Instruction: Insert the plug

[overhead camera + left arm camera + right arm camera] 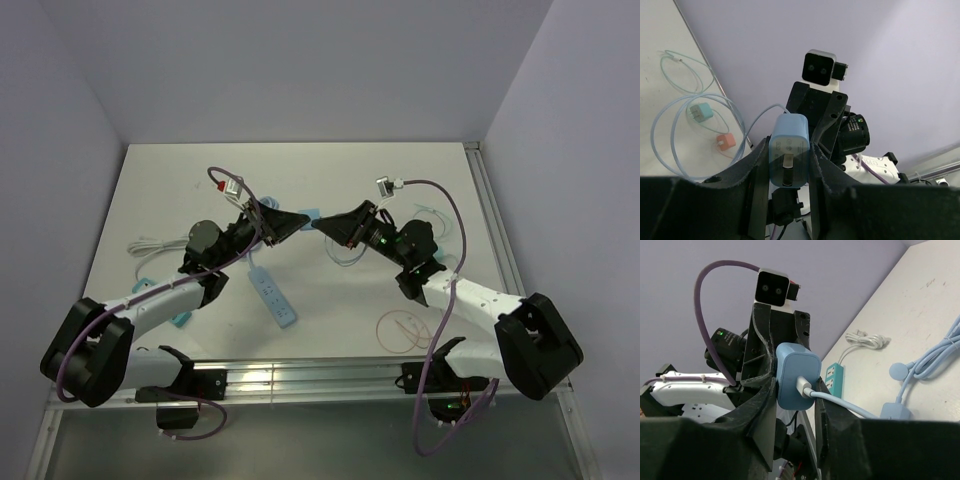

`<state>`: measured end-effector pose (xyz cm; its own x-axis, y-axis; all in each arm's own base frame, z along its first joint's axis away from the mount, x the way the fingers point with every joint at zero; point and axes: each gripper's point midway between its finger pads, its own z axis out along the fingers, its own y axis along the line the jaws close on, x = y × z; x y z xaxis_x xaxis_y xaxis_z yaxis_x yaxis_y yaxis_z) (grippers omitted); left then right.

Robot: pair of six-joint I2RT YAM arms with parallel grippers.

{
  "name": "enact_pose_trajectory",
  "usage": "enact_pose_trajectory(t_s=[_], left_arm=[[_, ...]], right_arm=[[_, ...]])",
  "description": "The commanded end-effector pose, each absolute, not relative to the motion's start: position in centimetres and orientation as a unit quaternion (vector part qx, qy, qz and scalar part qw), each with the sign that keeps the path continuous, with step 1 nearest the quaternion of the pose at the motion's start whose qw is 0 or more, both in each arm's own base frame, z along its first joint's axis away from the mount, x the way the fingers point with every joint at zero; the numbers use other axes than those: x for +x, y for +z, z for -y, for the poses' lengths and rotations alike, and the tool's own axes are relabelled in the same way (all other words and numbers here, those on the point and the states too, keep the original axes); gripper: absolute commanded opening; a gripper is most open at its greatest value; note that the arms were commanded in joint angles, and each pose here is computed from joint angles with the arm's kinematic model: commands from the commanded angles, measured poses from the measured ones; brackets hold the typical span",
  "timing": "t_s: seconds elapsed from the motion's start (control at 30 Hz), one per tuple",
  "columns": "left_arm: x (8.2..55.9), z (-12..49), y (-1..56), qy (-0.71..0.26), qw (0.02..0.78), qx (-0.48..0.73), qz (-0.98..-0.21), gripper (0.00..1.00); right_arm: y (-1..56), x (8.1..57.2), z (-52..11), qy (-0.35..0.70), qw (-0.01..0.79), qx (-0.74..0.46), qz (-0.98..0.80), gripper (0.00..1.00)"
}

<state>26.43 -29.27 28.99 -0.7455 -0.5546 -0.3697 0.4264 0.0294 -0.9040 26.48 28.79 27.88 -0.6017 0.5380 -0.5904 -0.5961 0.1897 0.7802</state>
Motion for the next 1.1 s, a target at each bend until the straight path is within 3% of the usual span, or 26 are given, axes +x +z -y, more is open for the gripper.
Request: enact_pose_trajectory(t_s=[0.0,0.07,0.1,0.17,0.2,0.3,0.43,0.67,0.73,0.87,1.07], left_arm=[[24.3,29.9,28.5,-0.699,0.323,-0.022,-0.637,0.05],[25.0,29.7,28.2,-0.682,0.341,-0.026,-0.646,0.16],[25.1,29.5,28.5,-0.676,0.351,-0.028,-0.648,0.3],[26.3,28.9,27.4,-0.638,0.372,-0.049,-0.672,0.44],[26.5,28.4,27.8,-0.626,0.386,-0.055,-0.675,0.59],[27.8,26.4,27.5,-0.561,0.432,-0.086,-0.7,0.79],[29.0,22.5,27.6,-0.471,0.499,-0.131,-0.716,0.93],[28.2,16.9,27.2,-0.379,0.546,-0.199,-0.72,0.93],[27.7,15.5,23.9,-0.342,0.527,-0.228,-0.744,0.87],[26.6,14.6,20.9,-0.321,0.507,-0.245,-0.762,0.81],[25.1,13.1,15.4,-0.272,0.463,-0.276,-0.797,0.75]], right_arm=[[31.3,27.1,-28.4,0.619,0.51,-0.067,-0.593,0.0],[31.4,27.2,-28.4,0.608,0.515,-0.076,-0.599,0.0],[30.5,27.4,-28.5,0.595,0.51,-0.081,-0.615,0.0],[30.7,27.7,-28.7,0.584,0.51,-0.09,-0.625,0.0],[29.6,28.0,-28.8,0.567,0.502,-0.095,-0.646,0.0],[28.5,28.9,-28.8,0.533,0.499,-0.108,-0.675,0.0],[27.2,32.8,-28.2,0.438,0.522,-0.105,-0.725,0.0],[24.7,37.0,-29.6,0.331,0.529,-0.175,-0.762,0.0],[23.9,37.7,-31.0,0.314,0.513,-0.204,-0.772,0.0],[19.8,37.2,-33.5,0.263,0.448,-0.257,-0.815,0.0],[16.3,34.5,-36.7,0.225,0.419,-0.307,-0.824,0.0]])
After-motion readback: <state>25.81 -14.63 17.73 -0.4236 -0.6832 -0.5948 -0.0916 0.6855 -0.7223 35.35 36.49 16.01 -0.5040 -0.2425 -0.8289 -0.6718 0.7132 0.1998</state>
